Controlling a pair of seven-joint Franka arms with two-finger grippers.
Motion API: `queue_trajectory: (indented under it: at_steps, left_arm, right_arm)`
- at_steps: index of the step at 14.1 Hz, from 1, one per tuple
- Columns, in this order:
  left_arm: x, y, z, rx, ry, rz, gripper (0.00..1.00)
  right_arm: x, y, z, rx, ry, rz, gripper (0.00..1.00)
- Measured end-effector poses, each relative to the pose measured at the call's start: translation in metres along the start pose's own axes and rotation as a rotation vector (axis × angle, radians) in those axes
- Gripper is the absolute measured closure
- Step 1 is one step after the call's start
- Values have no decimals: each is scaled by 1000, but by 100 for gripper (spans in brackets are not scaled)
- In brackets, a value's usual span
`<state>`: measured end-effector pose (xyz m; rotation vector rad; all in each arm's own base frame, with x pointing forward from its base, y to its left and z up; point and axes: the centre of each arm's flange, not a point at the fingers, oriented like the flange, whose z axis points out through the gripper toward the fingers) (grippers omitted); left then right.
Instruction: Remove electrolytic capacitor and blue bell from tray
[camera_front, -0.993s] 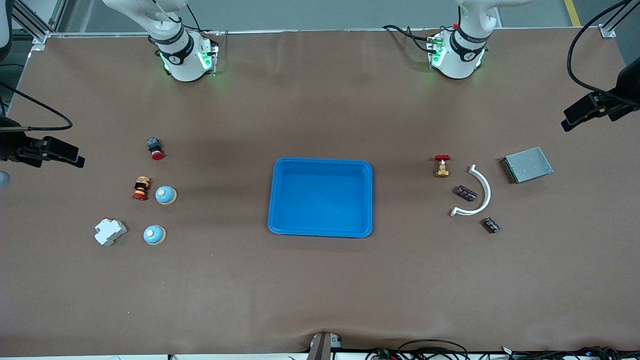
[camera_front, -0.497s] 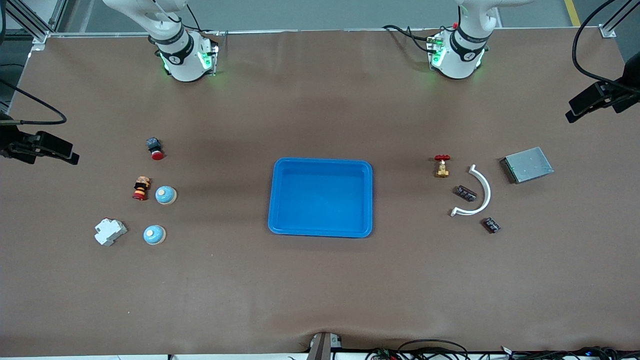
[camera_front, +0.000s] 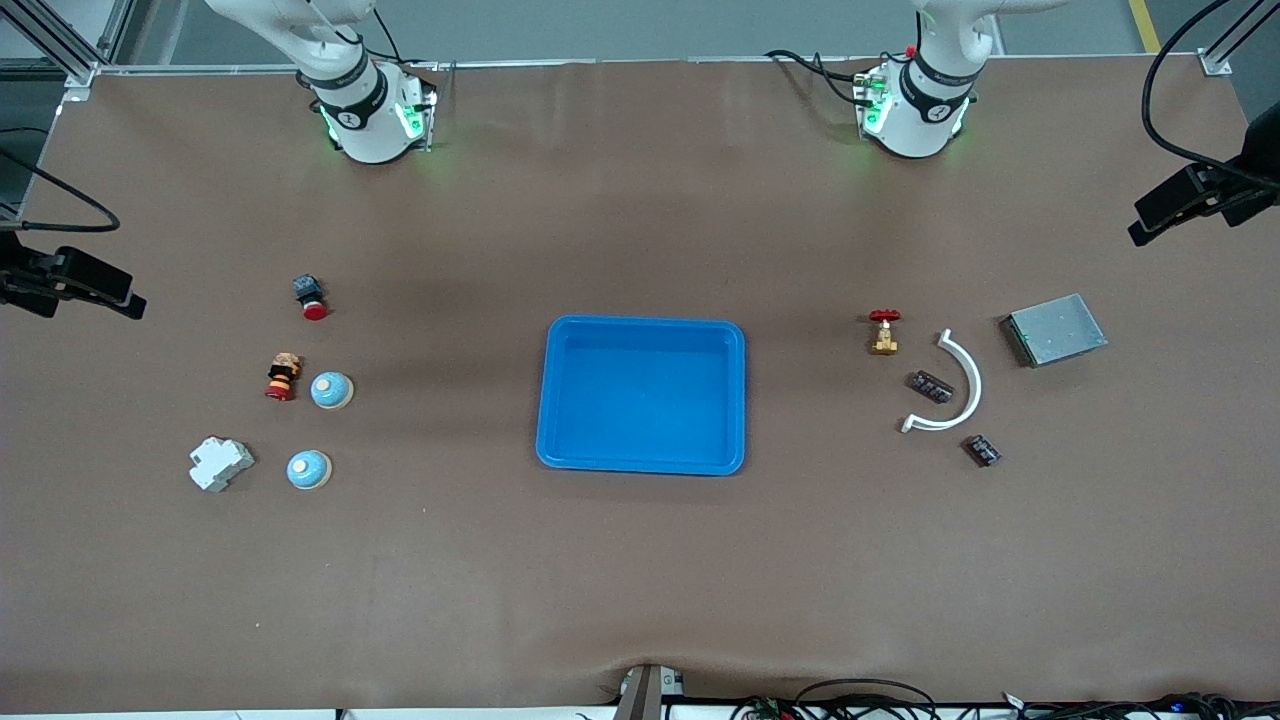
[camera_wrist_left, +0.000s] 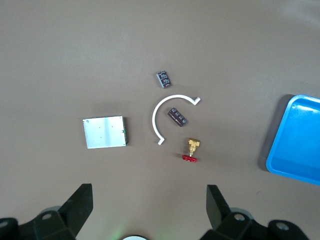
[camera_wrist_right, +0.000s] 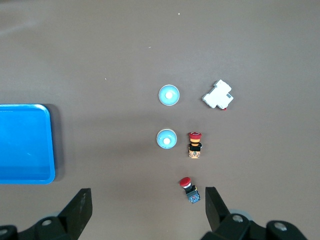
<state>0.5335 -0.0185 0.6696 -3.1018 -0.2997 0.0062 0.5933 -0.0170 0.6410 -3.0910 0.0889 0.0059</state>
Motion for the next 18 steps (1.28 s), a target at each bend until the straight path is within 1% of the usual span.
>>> queue_trajectory:
  at_steps: [8, 14, 18]
  left_arm:
    - [-5, 12, 5, 6, -28, 55, 0]
    - [-8, 15, 5, 9, -38, 61, 0]
    - [-8, 15, 5, 8, -37, 57, 0]
  right_arm:
    - [-6, -10, 7, -1, -12, 8, 0]
    - [-3, -11, 16, -1, -12, 11, 0]
    - [-3, -10, 26, -3, -31, 13, 0]
